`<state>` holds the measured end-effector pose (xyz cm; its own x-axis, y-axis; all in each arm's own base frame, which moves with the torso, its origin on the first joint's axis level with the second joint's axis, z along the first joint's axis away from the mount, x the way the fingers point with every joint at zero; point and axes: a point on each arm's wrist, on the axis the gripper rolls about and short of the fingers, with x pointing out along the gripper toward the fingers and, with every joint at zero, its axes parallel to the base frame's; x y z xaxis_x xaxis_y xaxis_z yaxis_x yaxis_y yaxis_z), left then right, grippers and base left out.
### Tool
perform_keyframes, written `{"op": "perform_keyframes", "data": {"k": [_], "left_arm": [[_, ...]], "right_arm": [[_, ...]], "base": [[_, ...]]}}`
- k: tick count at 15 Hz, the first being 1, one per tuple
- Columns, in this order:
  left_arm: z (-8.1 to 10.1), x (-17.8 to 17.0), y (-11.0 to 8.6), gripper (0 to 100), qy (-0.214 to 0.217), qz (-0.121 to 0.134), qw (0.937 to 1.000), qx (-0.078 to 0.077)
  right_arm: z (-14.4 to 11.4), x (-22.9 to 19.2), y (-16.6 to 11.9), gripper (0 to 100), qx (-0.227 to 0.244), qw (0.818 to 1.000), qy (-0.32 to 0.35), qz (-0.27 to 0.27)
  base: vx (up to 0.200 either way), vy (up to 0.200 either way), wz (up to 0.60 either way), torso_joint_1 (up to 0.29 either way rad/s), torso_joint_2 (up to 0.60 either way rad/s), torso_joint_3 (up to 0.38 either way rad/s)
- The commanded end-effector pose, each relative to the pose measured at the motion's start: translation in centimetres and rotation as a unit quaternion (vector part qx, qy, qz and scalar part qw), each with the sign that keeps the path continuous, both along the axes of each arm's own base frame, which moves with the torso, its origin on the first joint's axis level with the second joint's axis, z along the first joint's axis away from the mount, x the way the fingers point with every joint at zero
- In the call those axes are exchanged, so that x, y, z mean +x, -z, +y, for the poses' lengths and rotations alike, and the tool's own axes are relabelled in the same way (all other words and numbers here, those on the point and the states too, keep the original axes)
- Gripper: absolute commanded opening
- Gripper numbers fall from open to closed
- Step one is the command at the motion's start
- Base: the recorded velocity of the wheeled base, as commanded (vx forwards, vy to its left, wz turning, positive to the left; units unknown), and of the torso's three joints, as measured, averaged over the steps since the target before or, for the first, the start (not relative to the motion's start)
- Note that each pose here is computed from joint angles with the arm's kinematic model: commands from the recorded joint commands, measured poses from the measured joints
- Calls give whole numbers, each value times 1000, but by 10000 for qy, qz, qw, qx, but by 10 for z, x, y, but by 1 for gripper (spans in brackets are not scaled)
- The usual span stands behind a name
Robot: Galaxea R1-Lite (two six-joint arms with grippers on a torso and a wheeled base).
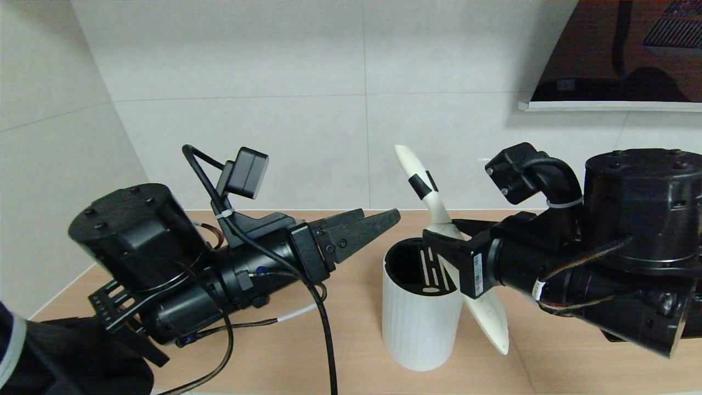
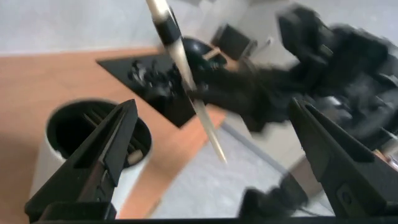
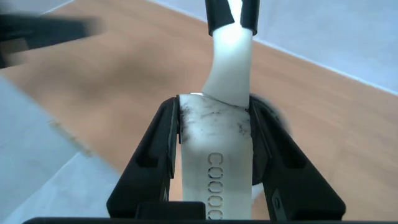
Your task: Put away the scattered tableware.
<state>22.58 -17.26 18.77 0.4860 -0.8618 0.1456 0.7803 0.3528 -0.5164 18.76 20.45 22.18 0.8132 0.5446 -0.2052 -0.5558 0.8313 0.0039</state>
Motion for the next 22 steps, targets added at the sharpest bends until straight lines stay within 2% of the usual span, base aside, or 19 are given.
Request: {"op": "perform_keyframes", "data": {"k": [1, 7, 11, 17, 20, 21, 22], "left_arm": [[-9, 8, 16, 100, -8, 151, 9998, 103], [-16, 3, 18, 100, 150, 135, 9997, 122], [-18, 6, 20, 100, 143, -42, 9999, -20], [-20, 7, 22, 100, 150, -30, 9999, -3], [-20, 8, 22, 100, 150, -85, 9998, -45], [-20, 8, 23, 0, 150, -104, 9998, -58], [-20, 8, 23, 0, 150, -104, 9998, -58]], "right_arm": [[8, -7, 4, 0, -39, 9998, -178, 52], [27, -26, 12, 0, -74, 9977, -636, 203], [29, -30, 14, 0, -92, 9971, -720, 219], [32, -37, 17, 0, -148, 9957, -879, 262], [32, -38, 17, 0, -148, 9955, -901, 263], [33, -41, 17, 0, -149, 9950, -947, 262], [33, -42, 19, 0, -168, 9948, -962, 275]], "base": [[0, 0, 0, 0, 0, 0], [0, 0, 0, 0, 0, 0], [0, 0, 0, 0, 0, 0], [0, 0, 0, 0, 0, 0], [0, 0, 0, 0, 0, 0], [0, 0, 0, 0, 0, 0], [0, 0, 0, 0, 0, 0]]}}
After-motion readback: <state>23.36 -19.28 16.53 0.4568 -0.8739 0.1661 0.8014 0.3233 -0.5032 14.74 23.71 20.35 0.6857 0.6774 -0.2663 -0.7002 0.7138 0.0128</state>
